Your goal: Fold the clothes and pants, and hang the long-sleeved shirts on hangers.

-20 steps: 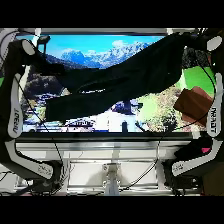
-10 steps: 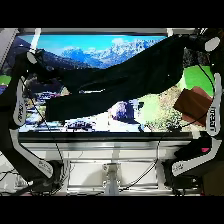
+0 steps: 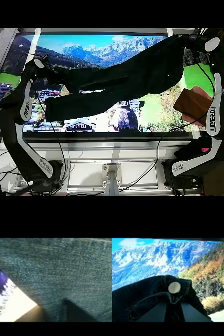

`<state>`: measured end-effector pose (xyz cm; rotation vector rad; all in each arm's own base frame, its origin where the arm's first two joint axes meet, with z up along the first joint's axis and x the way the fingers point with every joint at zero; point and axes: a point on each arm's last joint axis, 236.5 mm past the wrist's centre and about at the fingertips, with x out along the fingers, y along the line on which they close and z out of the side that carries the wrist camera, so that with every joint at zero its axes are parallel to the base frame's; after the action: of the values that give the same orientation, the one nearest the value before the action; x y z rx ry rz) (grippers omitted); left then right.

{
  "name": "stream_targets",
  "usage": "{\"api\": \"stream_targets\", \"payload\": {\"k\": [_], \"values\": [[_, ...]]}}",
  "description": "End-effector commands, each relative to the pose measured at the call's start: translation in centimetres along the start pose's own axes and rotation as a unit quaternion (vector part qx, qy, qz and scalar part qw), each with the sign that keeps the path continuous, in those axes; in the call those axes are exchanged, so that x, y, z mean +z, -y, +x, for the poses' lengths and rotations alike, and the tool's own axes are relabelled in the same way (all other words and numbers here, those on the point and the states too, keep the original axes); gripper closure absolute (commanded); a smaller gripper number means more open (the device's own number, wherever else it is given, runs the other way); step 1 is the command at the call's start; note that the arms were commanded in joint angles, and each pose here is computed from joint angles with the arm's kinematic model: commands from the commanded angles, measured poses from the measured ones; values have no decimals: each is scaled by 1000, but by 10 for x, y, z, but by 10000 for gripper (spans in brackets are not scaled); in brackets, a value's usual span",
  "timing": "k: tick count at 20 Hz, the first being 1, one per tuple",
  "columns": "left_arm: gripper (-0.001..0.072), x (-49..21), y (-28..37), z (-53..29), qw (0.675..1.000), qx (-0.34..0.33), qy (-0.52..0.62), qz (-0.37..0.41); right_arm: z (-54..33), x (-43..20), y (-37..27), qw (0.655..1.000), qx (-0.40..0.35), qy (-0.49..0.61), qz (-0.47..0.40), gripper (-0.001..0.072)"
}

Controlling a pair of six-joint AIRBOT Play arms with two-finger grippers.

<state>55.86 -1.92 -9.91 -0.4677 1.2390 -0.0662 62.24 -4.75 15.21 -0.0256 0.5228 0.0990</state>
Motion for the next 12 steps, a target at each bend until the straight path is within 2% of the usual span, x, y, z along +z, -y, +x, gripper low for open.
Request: {"api": "stream_targets", "payload": {"k": [1,2,6,9,12], "values": [[641,3,2,5,1000,-4,7,-2,0,-2,-1,1000,2,-4,1,668],[671,3,3,5,1000,-4,7,-1,0,-3,-2,1000,3,-6,0,668],[673,19,26,-38,998,-12,44,49,0,-5,-2,1000,5,-9,1,668],[673,31,47,-116,991,3,93,98,0,-8,-4,1000,9,-18,1,668],[673,41,53,-207,975,51,164,142,-5,-7,-7,1000,12,-20,0,668]]}}
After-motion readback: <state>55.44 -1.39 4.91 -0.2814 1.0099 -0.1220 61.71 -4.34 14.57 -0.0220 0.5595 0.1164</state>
